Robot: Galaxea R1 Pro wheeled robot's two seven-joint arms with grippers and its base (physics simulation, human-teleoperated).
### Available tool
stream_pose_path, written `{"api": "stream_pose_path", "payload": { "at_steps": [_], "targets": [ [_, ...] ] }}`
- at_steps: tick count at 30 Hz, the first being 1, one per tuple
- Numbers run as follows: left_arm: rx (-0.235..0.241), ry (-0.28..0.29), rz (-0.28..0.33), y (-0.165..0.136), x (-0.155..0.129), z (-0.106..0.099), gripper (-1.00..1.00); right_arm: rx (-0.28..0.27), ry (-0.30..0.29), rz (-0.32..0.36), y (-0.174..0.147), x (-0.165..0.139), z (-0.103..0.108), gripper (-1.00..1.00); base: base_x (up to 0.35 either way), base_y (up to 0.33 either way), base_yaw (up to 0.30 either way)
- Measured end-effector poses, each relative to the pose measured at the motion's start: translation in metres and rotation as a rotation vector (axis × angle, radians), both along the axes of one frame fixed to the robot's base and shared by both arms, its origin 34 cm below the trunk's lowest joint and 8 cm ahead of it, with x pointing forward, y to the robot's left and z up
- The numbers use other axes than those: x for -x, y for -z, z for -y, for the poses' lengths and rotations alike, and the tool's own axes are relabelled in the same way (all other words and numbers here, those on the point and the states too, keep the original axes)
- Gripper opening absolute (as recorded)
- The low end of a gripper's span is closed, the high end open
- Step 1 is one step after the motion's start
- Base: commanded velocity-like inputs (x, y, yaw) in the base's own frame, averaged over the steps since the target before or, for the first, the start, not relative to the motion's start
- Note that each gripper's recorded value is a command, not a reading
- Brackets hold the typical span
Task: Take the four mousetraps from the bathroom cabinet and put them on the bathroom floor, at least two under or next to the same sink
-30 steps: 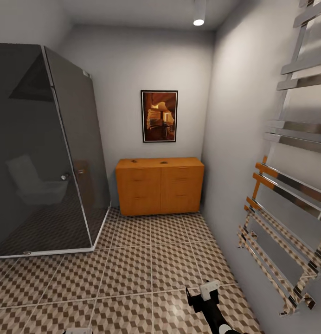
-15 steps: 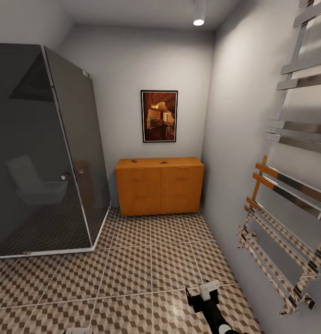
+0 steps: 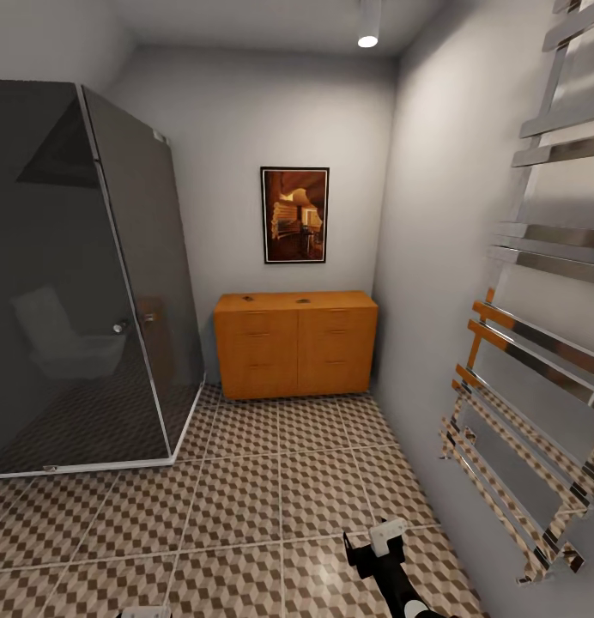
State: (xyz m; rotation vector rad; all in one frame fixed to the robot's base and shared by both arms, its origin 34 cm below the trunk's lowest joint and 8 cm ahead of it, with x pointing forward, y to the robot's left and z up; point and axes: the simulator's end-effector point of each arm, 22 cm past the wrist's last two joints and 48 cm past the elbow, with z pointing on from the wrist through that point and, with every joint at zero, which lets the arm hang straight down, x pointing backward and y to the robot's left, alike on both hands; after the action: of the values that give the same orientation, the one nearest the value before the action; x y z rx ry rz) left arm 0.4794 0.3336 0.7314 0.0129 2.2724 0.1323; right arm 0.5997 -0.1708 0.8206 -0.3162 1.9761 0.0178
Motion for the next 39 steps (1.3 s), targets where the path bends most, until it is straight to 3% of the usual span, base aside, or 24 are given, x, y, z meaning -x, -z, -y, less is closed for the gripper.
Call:
{"api": "stream_pose_path", "payload": {
  "at_steps": [39],
  "targets": [
    [0.000, 0.000, 0.000, 0.0000, 0.0000, 0.0000, 1.00, 0.001, 0.000, -0.001, 0.0003, 0.0001, 0.0007, 1.00, 0.000, 0.000, 0.000]
  ]
}}
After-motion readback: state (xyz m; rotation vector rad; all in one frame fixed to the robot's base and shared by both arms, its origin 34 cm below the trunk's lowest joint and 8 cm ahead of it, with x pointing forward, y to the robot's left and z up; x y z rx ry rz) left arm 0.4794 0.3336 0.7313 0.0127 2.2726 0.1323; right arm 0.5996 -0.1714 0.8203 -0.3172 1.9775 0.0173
